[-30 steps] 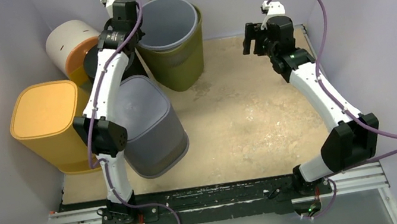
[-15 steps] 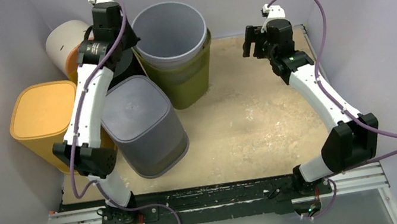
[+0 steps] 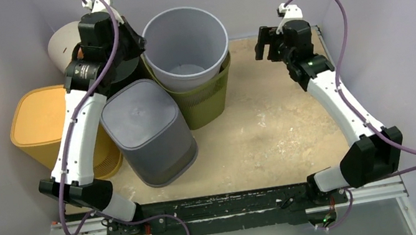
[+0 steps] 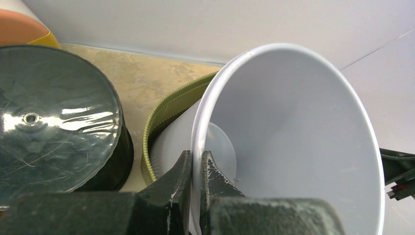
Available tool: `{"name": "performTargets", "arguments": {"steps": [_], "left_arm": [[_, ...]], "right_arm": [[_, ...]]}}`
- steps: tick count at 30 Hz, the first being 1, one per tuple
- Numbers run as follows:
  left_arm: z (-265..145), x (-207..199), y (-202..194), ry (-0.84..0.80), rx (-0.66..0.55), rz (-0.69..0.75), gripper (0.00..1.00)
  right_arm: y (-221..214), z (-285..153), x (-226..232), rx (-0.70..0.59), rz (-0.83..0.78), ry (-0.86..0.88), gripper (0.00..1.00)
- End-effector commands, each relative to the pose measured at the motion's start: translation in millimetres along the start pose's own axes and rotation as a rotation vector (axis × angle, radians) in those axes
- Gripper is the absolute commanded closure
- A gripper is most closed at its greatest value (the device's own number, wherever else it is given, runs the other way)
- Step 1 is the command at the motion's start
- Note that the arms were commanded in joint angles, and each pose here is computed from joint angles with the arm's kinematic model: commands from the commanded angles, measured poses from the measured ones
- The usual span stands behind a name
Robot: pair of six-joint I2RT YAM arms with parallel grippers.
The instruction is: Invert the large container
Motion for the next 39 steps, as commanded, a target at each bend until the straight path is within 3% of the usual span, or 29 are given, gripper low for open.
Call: {"name": "performTargets", "arguments": {"steps": [1, 7, 11, 16, 33, 39], "left_arm": [[-41.2, -30.0, 37.0, -0.181, -0.163, -0.033, 1.00], [-44.6, -28.6, 31.0, -0.191, -0.152, -0.039, 1.00], [-42.3, -24.9, 24.8, -0.178, -0.138, -0.034, 1.00], [-42.4, -23.8, 22.0, -0.180, -0.133, -0.038, 1.00], [-44.3, -26.1, 12.6, -0.197, -0.116, -0.041, 1.00], [-44.4, -27.2, 5.7, -0.205, -0.102, -0.040, 1.00]], "right_arm": [[52.8, -37.8, 14.3, -0.141, 0.031, 0.147, 0.11], [96.0, -79.2, 51.2, -0.222, 0.092, 0.492, 0.12], [114.6, -95.9, 58.2, -0.290, 0.141, 0.562, 0.12], [111.7, -86.5, 73.4, -0.236, 0.165, 0.682, 0.13], [106.0, -72.9, 121.7, -0.159, 0.214, 0.794, 0.18], [101.2, -65.9, 143.3, -0.112, 0.184, 0.708, 0.25]]}}
Point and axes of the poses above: each gripper's point midway between its finger pads, its own z axis out along the fingers, its own x axis along the line the jaws close on, y = z × x, the point moved 7 cm from there along -z, back along the fingers, and after that the axes turned 4 degrees about -z, right-handed, at the moved point
